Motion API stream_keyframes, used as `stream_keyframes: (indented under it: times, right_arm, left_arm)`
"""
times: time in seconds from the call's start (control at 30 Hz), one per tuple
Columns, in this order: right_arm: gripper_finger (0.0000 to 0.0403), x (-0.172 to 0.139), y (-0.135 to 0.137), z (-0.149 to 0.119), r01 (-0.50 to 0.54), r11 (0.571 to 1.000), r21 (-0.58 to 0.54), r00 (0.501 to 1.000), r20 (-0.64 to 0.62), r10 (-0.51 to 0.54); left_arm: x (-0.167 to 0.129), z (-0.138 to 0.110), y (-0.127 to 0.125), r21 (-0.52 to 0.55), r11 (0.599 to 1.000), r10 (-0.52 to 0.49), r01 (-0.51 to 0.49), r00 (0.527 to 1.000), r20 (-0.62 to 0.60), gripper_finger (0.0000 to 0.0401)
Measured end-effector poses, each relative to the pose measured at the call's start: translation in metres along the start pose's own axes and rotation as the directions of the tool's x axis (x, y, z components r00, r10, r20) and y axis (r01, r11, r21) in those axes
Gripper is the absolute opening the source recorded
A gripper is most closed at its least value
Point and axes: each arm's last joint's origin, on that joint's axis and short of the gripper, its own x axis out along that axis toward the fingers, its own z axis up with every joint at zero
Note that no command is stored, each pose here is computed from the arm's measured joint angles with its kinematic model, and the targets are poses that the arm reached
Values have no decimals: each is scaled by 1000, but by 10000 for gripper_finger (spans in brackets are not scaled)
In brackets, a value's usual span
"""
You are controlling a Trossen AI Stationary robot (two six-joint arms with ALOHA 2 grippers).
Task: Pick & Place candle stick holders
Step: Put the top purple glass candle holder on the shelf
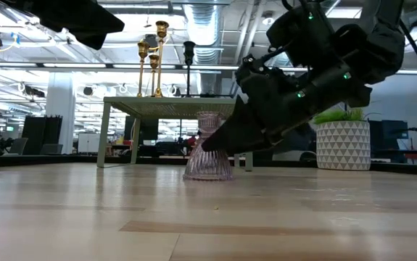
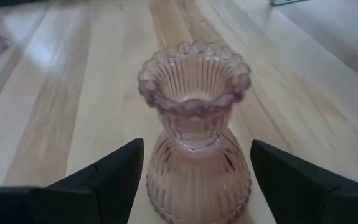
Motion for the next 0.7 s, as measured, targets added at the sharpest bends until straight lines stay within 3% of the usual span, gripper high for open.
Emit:
stream_keyframes:
  times: [0.43, 0.57, 0.7]
  right_arm:
    - [280, -5, -1, 17, -10, 1000, 13, 996, 88, 9]
    - [237, -4, -2, 17, -8, 1000, 14, 996, 88, 7]
    - [158, -4, -2, 17, -8, 1000, 6, 996, 85, 7]
  left_arm:
    - [0, 0, 0, 0, 1000, 0, 0, 1000, 0, 10]
    - [0, 0, 0, 0, 1000, 0, 0, 1000, 0, 10]
    - [0, 0, 0, 0, 1000, 0, 0, 1000, 0, 10]
